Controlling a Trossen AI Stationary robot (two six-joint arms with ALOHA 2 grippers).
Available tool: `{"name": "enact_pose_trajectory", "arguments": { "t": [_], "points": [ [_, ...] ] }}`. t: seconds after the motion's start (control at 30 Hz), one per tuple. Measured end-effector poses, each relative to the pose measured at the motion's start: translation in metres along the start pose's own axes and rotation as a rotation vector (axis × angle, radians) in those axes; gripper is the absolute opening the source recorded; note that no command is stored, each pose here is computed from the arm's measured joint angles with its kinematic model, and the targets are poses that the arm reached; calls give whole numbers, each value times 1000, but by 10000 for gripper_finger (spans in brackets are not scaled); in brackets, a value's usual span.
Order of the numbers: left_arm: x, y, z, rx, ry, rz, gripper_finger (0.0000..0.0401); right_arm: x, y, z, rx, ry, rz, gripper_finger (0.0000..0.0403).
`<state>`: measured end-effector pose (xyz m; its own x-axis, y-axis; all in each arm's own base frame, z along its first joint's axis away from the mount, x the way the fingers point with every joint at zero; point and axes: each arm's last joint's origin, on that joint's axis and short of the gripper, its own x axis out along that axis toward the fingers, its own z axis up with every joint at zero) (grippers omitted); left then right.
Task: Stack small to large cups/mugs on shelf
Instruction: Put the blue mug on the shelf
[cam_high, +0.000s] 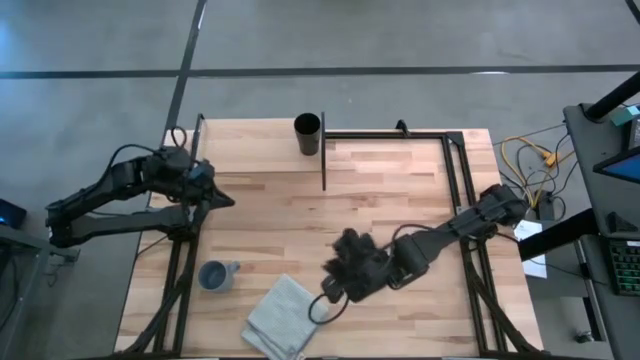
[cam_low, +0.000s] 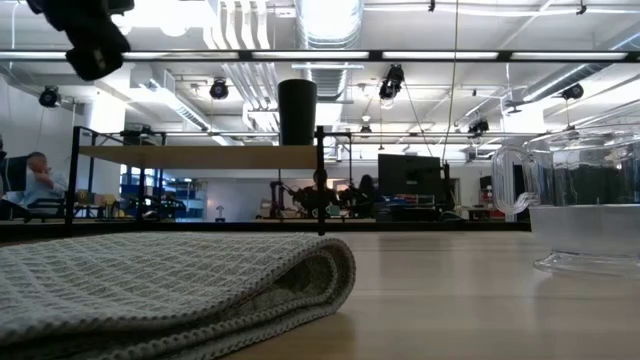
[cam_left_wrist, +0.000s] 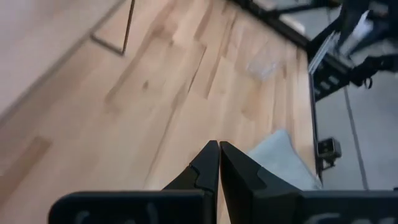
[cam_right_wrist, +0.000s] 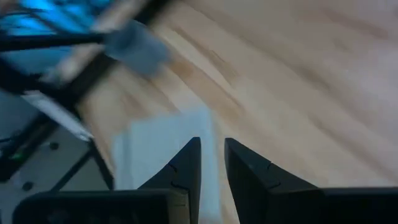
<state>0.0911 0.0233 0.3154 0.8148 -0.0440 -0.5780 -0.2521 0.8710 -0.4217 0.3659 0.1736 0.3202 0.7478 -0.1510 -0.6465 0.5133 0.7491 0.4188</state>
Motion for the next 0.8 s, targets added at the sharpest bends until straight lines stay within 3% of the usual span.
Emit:
{"name": "enact_pose_trajectory", "arguments": {
  "t": [0.17,0.33,0.43,0.53,0.63,0.8],
  "points": [
    [-4,-2,6,23,-95,-4,0,33,-2,21,-131,-138,95,77],
    [-6,0,-5,-29,-17,18,0,68,-28,35,-63,-112,74,84],
    [-8,2,-14,-56,60,42,0,91,-37,36,-42,-73,144,82],
    [-10,4,-21,-76,119,61,0,110,-36,36,-104,-94,226,78],
    [-12,4,-25,-87,144,69,0,131,-34,35,-158,-140,297,75],
    [-12,5,-25,-108,148,79,0,176,-42,32,-150,-124,415,77]
  ]
}}
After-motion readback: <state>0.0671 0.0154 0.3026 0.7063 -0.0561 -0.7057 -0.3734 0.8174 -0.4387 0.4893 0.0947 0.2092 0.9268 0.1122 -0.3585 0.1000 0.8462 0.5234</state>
